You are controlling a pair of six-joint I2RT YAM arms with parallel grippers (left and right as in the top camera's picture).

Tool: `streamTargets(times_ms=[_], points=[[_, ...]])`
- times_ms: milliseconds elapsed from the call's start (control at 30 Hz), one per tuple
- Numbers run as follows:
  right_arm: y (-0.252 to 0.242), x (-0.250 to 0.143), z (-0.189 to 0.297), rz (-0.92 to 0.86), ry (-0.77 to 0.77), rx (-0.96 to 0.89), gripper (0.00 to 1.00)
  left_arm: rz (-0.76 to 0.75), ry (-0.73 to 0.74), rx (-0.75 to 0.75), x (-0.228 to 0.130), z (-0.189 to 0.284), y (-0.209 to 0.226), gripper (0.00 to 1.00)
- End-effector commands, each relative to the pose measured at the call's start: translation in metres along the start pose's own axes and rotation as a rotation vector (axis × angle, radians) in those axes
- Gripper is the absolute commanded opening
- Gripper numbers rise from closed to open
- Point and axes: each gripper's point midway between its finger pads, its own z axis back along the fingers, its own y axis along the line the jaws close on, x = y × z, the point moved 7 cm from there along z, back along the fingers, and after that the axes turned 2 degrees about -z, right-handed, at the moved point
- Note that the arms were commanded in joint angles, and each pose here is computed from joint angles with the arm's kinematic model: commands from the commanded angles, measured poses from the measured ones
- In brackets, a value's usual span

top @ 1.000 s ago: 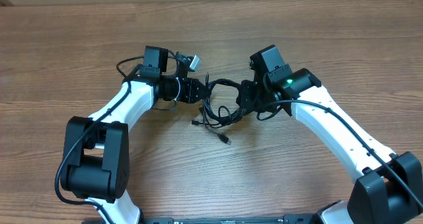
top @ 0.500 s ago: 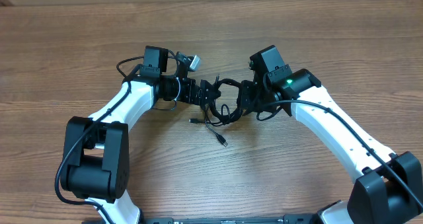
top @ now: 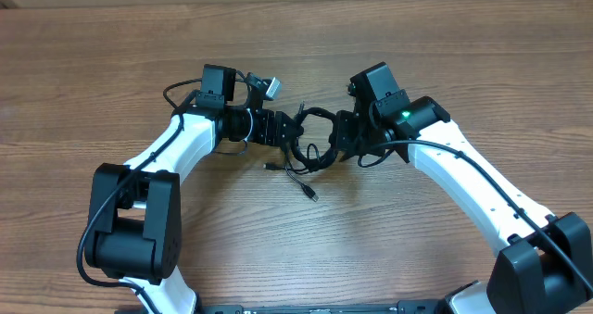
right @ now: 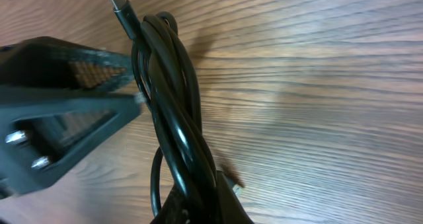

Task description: Untangle cables

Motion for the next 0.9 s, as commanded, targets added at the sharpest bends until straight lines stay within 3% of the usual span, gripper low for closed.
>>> streamTargets(times_ms=[0, 100, 167, 200, 233, 400, 633, 867], points=[[0.008, -0.004, 0.0, 0.008, 0.035, 0.066, 0.04, 0.031, -0.016, 0.096, 0.005, 0.004, 0.006, 0.49], [0.007, -0.005, 0.0, 0.006, 0.041, 0.06, 0.04, 0.078, -0.03, 0.158, 0.006, 0.009, 0.016, 0.43], [0.006, -0.006, 0.0, 0.003, 0.049, 0.054, 0.04, 0.107, -0.042, 0.166, 0.006, 0.015, 0.022, 0.28], [0.006, -0.007, -0.001, 0.002, 0.052, 0.052, 0.04, 0.132, -0.05, 0.167, 0.007, 0.019, 0.026, 0.07], [0.006, -0.007, -0.001, 0.002, 0.053, 0.051, 0.04, 0.148, -0.058, 0.163, 0.007, 0.022, 0.028, 0.04], [0.006, -0.008, -0.001, 0.015, 0.056, 0.051, 0.04, 0.189, -0.093, 0.051, 0.009, 0.039, 0.032, 0.04], [0.014, -0.022, -0.005, 0.101, 0.078, 0.024, 0.04, 0.17, -0.104, 0.01, 0.011, 0.043, 0.031, 0.04], [0.018, -0.026, -0.008, 0.141, 0.066, -0.003, 0.04, 0.145, -0.105, 0.018, 0.011, 0.043, 0.032, 0.17]])
